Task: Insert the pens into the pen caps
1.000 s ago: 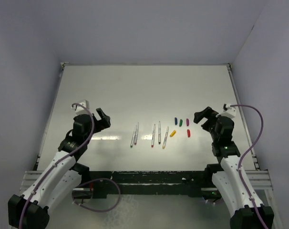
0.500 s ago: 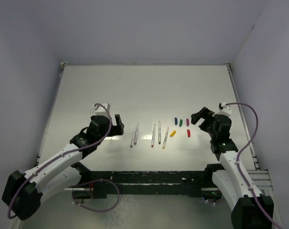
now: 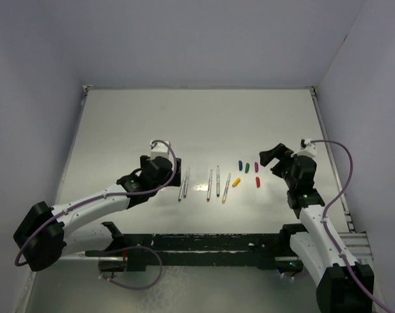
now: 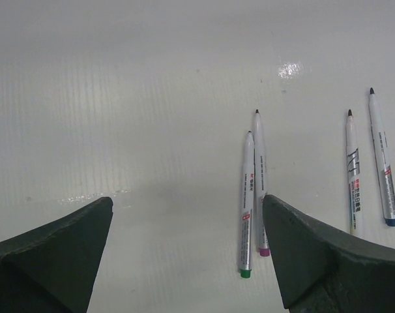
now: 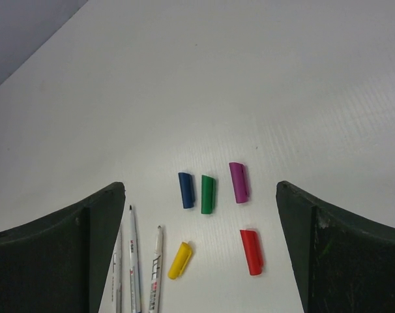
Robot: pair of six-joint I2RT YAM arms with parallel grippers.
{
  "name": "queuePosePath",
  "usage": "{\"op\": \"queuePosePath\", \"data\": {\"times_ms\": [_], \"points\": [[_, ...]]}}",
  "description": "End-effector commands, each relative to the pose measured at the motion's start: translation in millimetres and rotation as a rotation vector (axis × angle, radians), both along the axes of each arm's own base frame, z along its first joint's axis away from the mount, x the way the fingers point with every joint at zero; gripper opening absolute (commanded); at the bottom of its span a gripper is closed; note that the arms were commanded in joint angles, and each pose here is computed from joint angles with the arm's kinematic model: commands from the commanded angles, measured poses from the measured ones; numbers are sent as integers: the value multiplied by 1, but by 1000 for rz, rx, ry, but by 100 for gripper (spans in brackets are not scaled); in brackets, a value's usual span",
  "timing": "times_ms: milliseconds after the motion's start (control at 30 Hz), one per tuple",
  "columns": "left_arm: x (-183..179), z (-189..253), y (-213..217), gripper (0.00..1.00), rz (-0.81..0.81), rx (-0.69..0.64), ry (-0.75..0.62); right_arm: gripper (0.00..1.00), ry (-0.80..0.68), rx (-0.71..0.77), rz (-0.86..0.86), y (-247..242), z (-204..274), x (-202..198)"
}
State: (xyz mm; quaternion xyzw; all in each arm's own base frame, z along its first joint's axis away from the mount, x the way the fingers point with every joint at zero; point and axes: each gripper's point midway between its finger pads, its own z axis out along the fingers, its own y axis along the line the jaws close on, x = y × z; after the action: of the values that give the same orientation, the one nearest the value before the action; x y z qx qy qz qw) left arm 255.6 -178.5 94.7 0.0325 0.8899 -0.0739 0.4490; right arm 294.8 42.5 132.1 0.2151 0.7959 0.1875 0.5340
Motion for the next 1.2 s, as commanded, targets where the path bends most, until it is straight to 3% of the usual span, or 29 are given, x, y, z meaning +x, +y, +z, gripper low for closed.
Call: {"op": "queuePosePath", "data": {"times_ms": [0, 267, 600, 933, 1167], "points": [[11, 29, -11, 99, 20, -70, -57, 100, -58, 77, -70, -4, 17, 10], [-9, -15, -14, 99, 13, -6, 80, 100, -69, 35, -69, -7, 25, 10], [-7, -18, -38, 99, -35, 38, 55, 97, -71, -37, -6, -4, 31, 5], [-5, -30, -33, 100, 14, 82, 73, 89, -79, -1, -16, -3, 22, 1], [-3, -38, -33, 86, 39, 122, 101, 90, -51, -3, -19, -4, 17, 1]]}}
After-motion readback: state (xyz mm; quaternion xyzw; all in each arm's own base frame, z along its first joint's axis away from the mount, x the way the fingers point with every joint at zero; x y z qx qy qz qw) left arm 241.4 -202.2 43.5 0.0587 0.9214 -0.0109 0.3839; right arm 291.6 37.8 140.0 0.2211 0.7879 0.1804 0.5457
